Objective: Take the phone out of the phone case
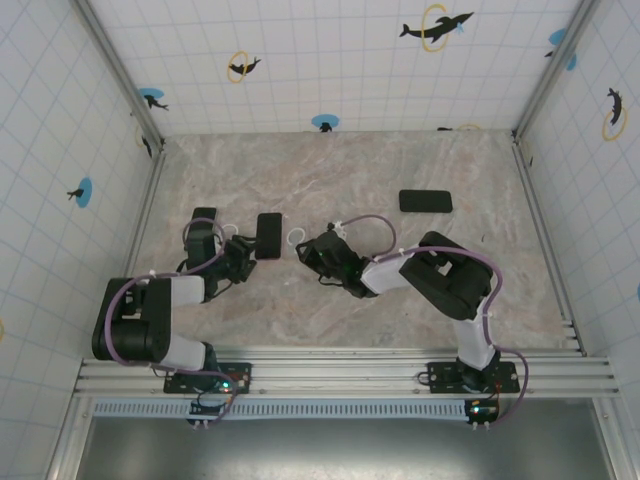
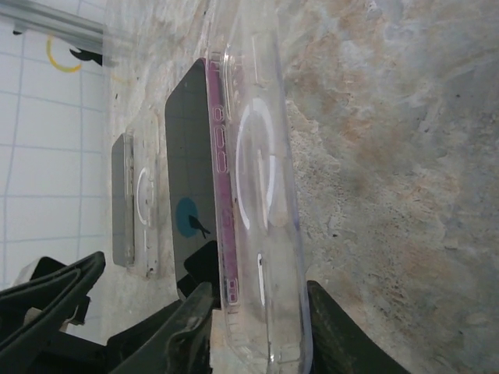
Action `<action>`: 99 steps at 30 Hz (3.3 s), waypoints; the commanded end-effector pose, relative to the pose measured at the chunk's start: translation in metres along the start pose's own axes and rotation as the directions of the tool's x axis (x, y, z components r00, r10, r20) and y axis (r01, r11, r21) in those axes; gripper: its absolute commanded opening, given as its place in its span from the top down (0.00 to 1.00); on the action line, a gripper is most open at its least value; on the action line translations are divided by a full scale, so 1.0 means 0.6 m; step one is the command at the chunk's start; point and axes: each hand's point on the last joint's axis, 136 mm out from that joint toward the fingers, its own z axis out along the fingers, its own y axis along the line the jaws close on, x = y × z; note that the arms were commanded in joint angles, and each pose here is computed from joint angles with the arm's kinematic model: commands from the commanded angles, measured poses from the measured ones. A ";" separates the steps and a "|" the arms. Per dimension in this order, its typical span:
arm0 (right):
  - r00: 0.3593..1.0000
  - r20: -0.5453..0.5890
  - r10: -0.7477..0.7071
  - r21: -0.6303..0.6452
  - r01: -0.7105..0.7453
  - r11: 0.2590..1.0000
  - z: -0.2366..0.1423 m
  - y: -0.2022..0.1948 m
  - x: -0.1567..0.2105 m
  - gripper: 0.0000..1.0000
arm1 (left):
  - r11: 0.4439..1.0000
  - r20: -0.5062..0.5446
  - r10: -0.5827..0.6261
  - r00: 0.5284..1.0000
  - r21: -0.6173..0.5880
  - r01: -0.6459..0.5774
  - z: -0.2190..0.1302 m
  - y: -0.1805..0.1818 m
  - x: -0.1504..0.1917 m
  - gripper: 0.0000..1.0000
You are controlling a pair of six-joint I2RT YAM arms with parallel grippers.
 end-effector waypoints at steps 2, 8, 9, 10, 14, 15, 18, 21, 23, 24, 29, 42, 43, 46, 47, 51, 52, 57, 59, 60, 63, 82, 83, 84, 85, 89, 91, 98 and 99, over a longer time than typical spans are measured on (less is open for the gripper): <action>0.998 0.004 -0.063 0.007 0.063 0.998 0.003 0.015 -0.001 0.58 | 0.997 -0.007 0.010 1.000 -0.070 -0.011 -0.008 0.023 0.003 0.29; 0.988 0.005 -0.153 0.034 0.152 0.988 -0.002 0.026 -0.008 0.48 | 0.992 0.001 0.105 0.994 -0.065 -0.105 -0.020 -0.013 -0.006 0.27; 0.986 0.004 -0.169 0.043 0.169 0.985 -0.003 0.026 -0.009 0.46 | 0.991 0.002 0.123 0.992 -0.056 -0.123 -0.023 -0.020 -0.006 0.27; 0.982 0.000 -0.190 0.051 0.190 0.980 -0.005 0.027 -0.010 0.43 | 0.989 0.008 0.140 0.990 -0.048 -0.140 -0.027 -0.028 -0.007 0.26; 0.969 0.014 -0.246 0.061 0.244 0.968 -0.020 0.035 -0.015 0.35 | 0.977 0.025 0.209 0.978 -0.039 -0.208 -0.041 -0.055 -0.012 0.23; 0.964 0.012 -0.264 0.070 0.262 0.962 -0.023 0.036 -0.013 0.33 | 0.974 0.028 0.224 0.974 -0.039 -0.223 -0.045 -0.062 -0.013 0.20; 0.954 0.013 -0.300 0.081 0.298 0.951 -0.029 0.040 -0.015 0.32 | 0.973 0.033 0.230 0.973 0.021 -0.231 -0.051 -0.084 -0.008 0.19; 0.944 0.027 -0.328 0.092 0.325 0.941 -0.040 0.045 -0.024 0.31 | 0.967 0.033 0.248 0.968 0.056 -0.250 -0.054 -0.104 -0.002 0.19; 0.933 0.041 -0.357 0.097 0.352 0.931 -0.053 0.050 -0.033 0.31 | 0.959 0.032 0.271 0.962 0.079 -0.273 -0.057 -0.126 0.005 0.19; 0.927 0.050 -0.371 0.101 0.365 0.926 -0.059 0.053 -0.039 0.31 | 0.955 0.029 0.284 0.958 0.084 -0.286 -0.057 -0.134 0.009 0.18; 0.901 0.083 -0.426 0.128 0.414 0.901 -0.102 0.056 -0.074 0.29 | 0.924 0.013 0.354 0.935 0.151 -0.352 -0.051 -0.189 0.054 0.11; 0.866 0.057 -0.496 0.282 0.463 0.841 -0.249 -0.031 -0.164 0.14 | 0.850 -0.098 0.489 0.867 0.274 -0.449 -0.011 -0.257 0.193 0.02; 0.869 0.050 -0.493 0.297 0.458 0.838 -0.261 -0.040 -0.171 0.13 | 0.845 -0.101 0.501 0.860 0.272 -0.461 -0.009 -0.258 0.201 0.02; 0.882 0.049 -0.469 0.328 0.429 0.842 -0.295 -0.062 -0.187 0.07 | 0.832 -0.109 0.529 0.841 0.258 -0.490 -0.002 -0.257 0.222 0.02; 0.887 0.045 -0.459 0.342 0.418 0.842 -0.305 -0.069 -0.191 0.00 | 0.828 -0.106 0.538 0.836 0.253 -0.500 0.000 -0.258 0.229 0.02; 0.914 0.011 -0.406 0.394 0.370 0.842 -0.333 -0.098 -0.195 0.01 | 0.815 -0.111 0.565 0.818 0.233 -0.531 0.007 -0.250 0.245 0.02; 0.927 0.000 -0.375 0.407 0.342 0.847 -0.338 -0.109 -0.193 0.01 | 0.810 -0.114 0.575 0.810 0.222 -0.543 0.009 -0.246 0.247 0.02; 0.975 -0.049 -0.219 0.485 0.215 0.848 -0.356 -0.151 -0.178 0.01 | 0.794 -0.120 0.603 0.788 0.184 -0.580 0.011 -0.228 0.246 0.02; 0.990 -0.040 -0.138 0.526 0.138 0.839 -0.360 -0.165 -0.173 0.01 | 0.789 -0.122 0.612 0.781 0.170 -0.591 0.011 -0.220 0.244 0.02; 0.995 -0.032 -0.096 0.539 0.098 0.836 -0.361 -0.171 -0.169 0.01 | 0.787 -0.123 0.615 0.779 0.169 -0.594 0.010 -0.217 0.245 0.02; 0.999 -0.002 0.045 0.561 -0.036 0.827 -0.353 -0.182 -0.154 0.01 | 0.781 -0.127 0.623 0.772 0.157 -0.605 0.011 -0.211 0.244 0.02; 0.900 0.182 0.396 0.761 -0.384 0.523 -0.318 -0.249 -0.150 0.01 | 0.774 -0.171 0.633 0.755 0.136 -0.618 0.019 -0.178 0.249 0.02; 0.895 0.191 0.403 0.762 -0.395 0.514 -0.317 -0.253 -0.150 0.01 | 0.775 -0.176 0.632 0.755 0.136 -0.617 0.020 -0.175 0.250 0.02; 0.887 0.192 0.419 0.761 -0.404 0.507 -0.314 -0.256 -0.147 0.01 | 0.776 -0.177 0.630 0.756 0.138 -0.615 0.020 -0.173 0.250 0.02; 0.880 0.191 0.434 0.761 -0.412 0.500 -0.310 -0.258 -0.145 0.01 | 0.777 -0.179 0.629 0.756 0.140 -0.613 0.021 -0.172 0.251 0.02; 0.872 0.202 0.447 0.767 -0.424 0.482 -0.299 -0.262 -0.146 0.01 | 0.776 -0.184 0.631 0.754 0.142 -0.615 0.024 -0.173 0.252 0.02; 0.868 0.209 0.451 0.769 -0.431 0.472 -0.297 -0.266 -0.148 0.01 | 0.775 -0.185 0.632 0.752 0.143 -0.616 0.024 -0.173 0.253 0.02; 0.856 0.240 0.459 0.762 -0.458 0.457 -0.289 -0.274 -0.156 0.01 | 0.775 -0.196 0.632 0.750 0.149 -0.614 0.024 -0.171 0.257 0.02; 0.838 0.265 0.477 0.759 -0.486 0.432 -0.289 -0.279 -0.154 0.00 | 0.776 -0.197 0.630 0.751 0.146 -0.613 0.025 -0.170 0.256 0.02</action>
